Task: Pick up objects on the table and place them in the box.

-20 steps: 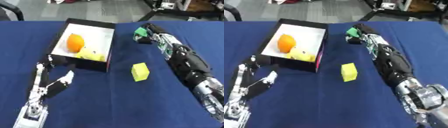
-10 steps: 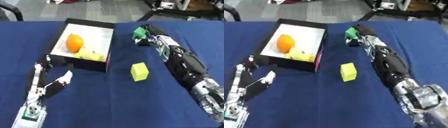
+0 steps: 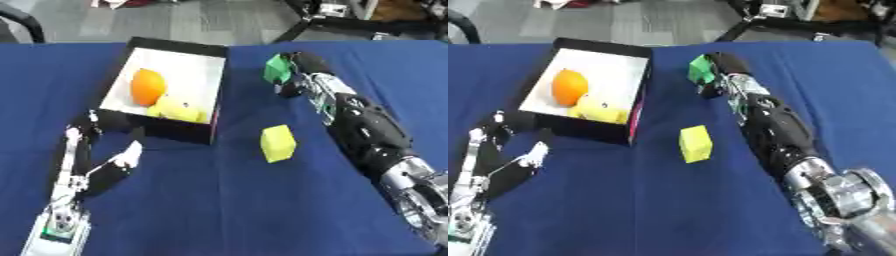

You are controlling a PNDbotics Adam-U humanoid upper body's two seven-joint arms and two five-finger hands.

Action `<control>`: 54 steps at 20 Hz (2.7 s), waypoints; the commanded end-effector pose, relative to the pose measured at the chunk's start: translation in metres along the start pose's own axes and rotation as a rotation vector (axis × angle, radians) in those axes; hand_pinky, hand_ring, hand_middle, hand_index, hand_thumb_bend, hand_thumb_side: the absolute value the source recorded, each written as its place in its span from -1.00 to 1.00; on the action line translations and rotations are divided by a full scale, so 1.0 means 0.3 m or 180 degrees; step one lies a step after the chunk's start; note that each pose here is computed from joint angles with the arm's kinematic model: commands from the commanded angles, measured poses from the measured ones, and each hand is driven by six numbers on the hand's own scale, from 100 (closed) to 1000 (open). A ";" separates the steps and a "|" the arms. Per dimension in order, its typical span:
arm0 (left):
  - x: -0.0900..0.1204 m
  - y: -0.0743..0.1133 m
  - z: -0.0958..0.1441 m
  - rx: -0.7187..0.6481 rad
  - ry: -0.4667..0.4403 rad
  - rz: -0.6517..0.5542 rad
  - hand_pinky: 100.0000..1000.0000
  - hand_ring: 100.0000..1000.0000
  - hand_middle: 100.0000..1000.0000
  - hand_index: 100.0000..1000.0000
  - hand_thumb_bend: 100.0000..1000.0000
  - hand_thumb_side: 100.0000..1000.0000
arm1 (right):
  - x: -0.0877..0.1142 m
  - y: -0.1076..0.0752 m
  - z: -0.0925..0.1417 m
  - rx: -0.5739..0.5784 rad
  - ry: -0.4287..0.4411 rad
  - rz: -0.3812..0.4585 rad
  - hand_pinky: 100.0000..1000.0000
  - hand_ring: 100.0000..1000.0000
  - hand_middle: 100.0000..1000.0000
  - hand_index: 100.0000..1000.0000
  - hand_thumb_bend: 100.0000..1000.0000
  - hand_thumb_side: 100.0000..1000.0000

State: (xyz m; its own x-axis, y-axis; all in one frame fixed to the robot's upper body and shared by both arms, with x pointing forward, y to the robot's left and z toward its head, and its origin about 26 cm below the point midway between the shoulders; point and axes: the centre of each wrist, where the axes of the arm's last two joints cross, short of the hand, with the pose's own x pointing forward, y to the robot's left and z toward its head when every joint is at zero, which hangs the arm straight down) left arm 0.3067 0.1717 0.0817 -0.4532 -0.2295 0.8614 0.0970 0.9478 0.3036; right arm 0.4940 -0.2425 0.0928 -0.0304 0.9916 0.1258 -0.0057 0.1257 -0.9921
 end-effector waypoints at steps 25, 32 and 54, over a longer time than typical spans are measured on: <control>0.038 -0.010 -0.024 -0.0010 -0.0173 0.0105 0.42 0.48 0.08 0.01 -0.55 -1.00 | 0.493 -0.178 0.030 0.0054 -0.2286 -0.0254 0.71 0.61 0.87 0.94 -1.00 0.49; 0.029 0.001 -0.018 0.0028 -0.0139 0.0071 0.42 0.48 0.08 0.01 -0.55 -1.00 | 0.460 -0.253 0.034 0.0017 -0.2431 -0.0187 0.79 0.71 1.00 0.98 -1.00 0.42; -0.026 0.082 0.024 0.0401 0.0072 -0.0186 0.42 0.48 0.08 0.01 -0.54 -1.00 | -0.006 -0.234 0.467 0.0739 -0.2522 -0.0595 0.76 0.69 0.91 0.95 -1.00 0.68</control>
State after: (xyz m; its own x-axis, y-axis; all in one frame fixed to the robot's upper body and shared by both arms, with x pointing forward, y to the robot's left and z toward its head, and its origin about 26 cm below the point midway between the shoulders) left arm 0.3050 0.1941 0.0740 -0.4171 -0.2722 0.8672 -0.0276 0.9575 0.2872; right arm 0.3551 -0.2561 0.1538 -0.6816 0.6331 0.3668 -0.2972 0.2186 -0.9295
